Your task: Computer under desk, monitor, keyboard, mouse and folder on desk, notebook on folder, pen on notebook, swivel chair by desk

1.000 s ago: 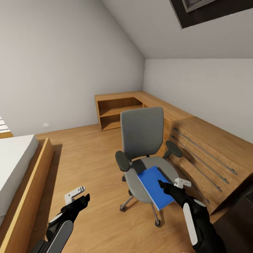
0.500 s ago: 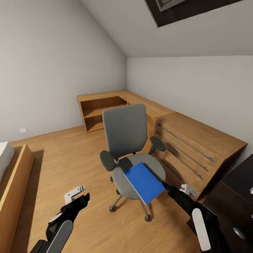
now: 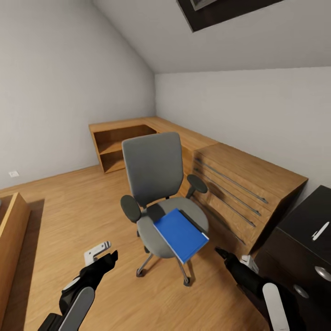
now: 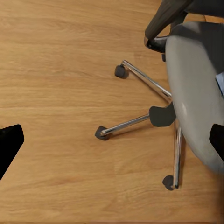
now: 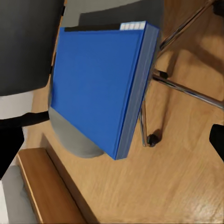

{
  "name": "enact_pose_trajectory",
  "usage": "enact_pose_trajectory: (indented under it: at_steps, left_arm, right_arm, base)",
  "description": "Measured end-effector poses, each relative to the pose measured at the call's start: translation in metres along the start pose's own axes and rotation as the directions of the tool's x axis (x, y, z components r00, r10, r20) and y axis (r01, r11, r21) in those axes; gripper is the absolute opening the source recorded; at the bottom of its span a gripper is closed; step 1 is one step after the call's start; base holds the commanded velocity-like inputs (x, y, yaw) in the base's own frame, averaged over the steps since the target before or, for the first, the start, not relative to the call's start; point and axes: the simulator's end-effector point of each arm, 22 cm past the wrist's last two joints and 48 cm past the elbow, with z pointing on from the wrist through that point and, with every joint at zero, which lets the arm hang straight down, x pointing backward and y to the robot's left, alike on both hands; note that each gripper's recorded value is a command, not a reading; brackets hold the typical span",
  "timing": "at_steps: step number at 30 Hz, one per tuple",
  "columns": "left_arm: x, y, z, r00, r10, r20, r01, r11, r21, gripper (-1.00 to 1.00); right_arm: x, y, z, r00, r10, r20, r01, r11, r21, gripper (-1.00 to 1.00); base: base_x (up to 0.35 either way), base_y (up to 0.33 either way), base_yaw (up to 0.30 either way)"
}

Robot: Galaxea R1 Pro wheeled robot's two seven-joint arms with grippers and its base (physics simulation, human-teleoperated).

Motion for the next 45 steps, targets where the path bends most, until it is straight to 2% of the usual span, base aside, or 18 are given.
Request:
enact_pose_trajectory:
  at_steps: [5, 10, 17, 18, 20, 24, 29, 31, 35, 41, 45]
  left_arm:
    - [0.011, -0.003, 0.004, 0.999, -0.030, -0.023, 0.030, 0.999, 0.023, 1.00]
    - [0.018, -0.001, 0.010, 0.999, -0.034, -0.028, 0.035, 0.999, 0.026, 1.00]
    - [0.029, 0.003, 0.018, 0.999, -0.036, -0.030, 0.037, 0.999, 0.023, 1.00]
    - [0.031, 0.004, 0.019, 0.999, -0.036, -0.031, 0.037, 0.999, 0.023, 1.00]
    - [0.034, 0.005, 0.021, 0.999, -0.036, -0.031, 0.037, 0.999, 0.023, 1.00]
    - [0.040, 0.007, 0.026, 0.999, -0.035, -0.032, 0.036, 0.999, 0.023, 1.00]
    - [0.048, 0.010, 0.031, 0.999, -0.034, -0.033, 0.035, 0.999, 0.023, 1.00]
    - [0.051, 0.011, 0.034, 0.999, -0.034, -0.033, 0.035, 0.999, 0.024, 1.00]
    - [0.057, 0.014, 0.038, 0.999, -0.035, -0.033, 0.035, 0.999, 0.024, 1.00]
    - [0.065, 0.019, 0.045, 0.999, -0.033, -0.032, 0.034, 0.999, 0.022, 1.00]
    - [0.071, 0.023, 0.050, 0.999, -0.033, -0.031, 0.033, 0.999, 0.021, 1.00]
  right_arm:
    - [0.017, -0.017, 0.010, 0.999, 0.026, -0.031, -0.026, 1.000, 0.007, 1.00]
    - [0.023, -0.027, 0.016, 0.999, 0.028, -0.031, -0.028, 1.000, 0.009, 1.00]
    - [0.016, -0.040, 0.024, 0.999, 0.016, 0.037, -0.016, 1.000, 0.013, 1.00]
    - [0.022, -0.055, 0.030, 0.998, 0.025, 0.055, -0.027, 0.999, 0.035, 1.00]
    - [0.030, -0.065, 0.034, 0.998, 0.039, 0.050, -0.041, 0.998, 0.044, 1.00]
    - [0.040, -0.063, 0.040, 0.998, 0.053, 0.034, -0.052, 0.998, -0.024, 1.00]
    - [0.072, -0.084, 0.048, 0.995, 0.087, -0.055, -0.092, 0.991, -0.094, 1.00]
    - [0.079, -0.082, 0.051, 0.993, 0.080, -0.081, -0.090, 0.988, -0.129, 1.00]
    - [0.101, -0.061, 0.057, 0.989, 0.033, -0.147, -0.067, 0.970, -0.233, 1.00]
    - [0.113, -0.061, 0.063, 0.986, 0.018, -0.164, -0.062, 0.962, -0.265, 1.00]
    - [0.114, -0.063, 0.069, 0.991, 0.007, -0.137, -0.045, 0.960, -0.277, 1.00]
  base:
    - [0.000, 0.000, -0.002]
    - [0.000, 0.000, 0.000]
    - [0.000, 0.000, 0.000]
    - [0.000, 0.000, 0.000]
    - [0.000, 0.000, 0.000]
    - [0.000, 0.000, 0.000]
    - [0.000, 0.000, 0.000]
    - [0.000, 0.000, 0.000]
    - [0.000, 0.000, 0.000]
    - [0.000, 0.000, 0.000]
    - [0.000, 0.000, 0.000]
